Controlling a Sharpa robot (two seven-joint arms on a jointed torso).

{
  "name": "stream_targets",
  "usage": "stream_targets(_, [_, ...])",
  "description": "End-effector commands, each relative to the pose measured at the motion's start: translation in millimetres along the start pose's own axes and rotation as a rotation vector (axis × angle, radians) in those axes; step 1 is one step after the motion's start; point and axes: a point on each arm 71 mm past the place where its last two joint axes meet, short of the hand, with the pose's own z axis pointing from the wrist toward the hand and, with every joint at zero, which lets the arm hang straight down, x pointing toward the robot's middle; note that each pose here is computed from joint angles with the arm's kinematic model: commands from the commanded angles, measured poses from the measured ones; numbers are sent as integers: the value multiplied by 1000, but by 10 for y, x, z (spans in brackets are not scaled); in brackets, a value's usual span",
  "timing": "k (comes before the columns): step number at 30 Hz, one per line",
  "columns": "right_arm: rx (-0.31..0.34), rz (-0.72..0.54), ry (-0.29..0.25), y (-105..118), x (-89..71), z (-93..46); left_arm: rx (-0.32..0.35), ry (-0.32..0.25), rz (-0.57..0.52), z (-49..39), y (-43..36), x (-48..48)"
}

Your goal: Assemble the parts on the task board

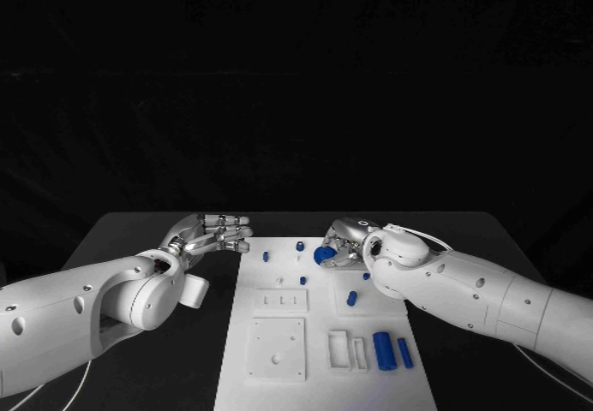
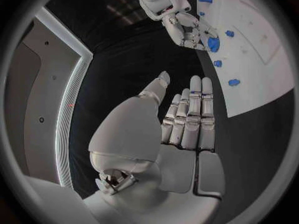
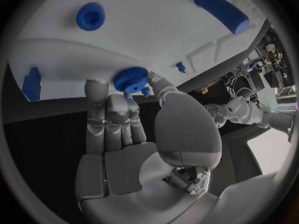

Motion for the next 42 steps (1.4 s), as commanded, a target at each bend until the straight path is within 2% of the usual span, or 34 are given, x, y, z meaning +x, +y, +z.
stream_targets(1, [-8, 10, 33, -11, 44, -6, 5, 13, -7, 4, -8, 20])
stream_targets(9, [-7, 29, 68, -32, 69, -8, 3, 12, -7, 6, -6, 19])
stream_targets(29, [-13, 30, 108, -74, 98, -14, -1, 13, -7, 10, -1, 21])
stream_targets(35, [-18, 25, 105, -80, 95, -16, -3, 12, -7, 10, 2, 20])
stream_targets(42, [-37, -1, 78, -61, 74, -19, -4, 12, -7, 11, 3, 21])
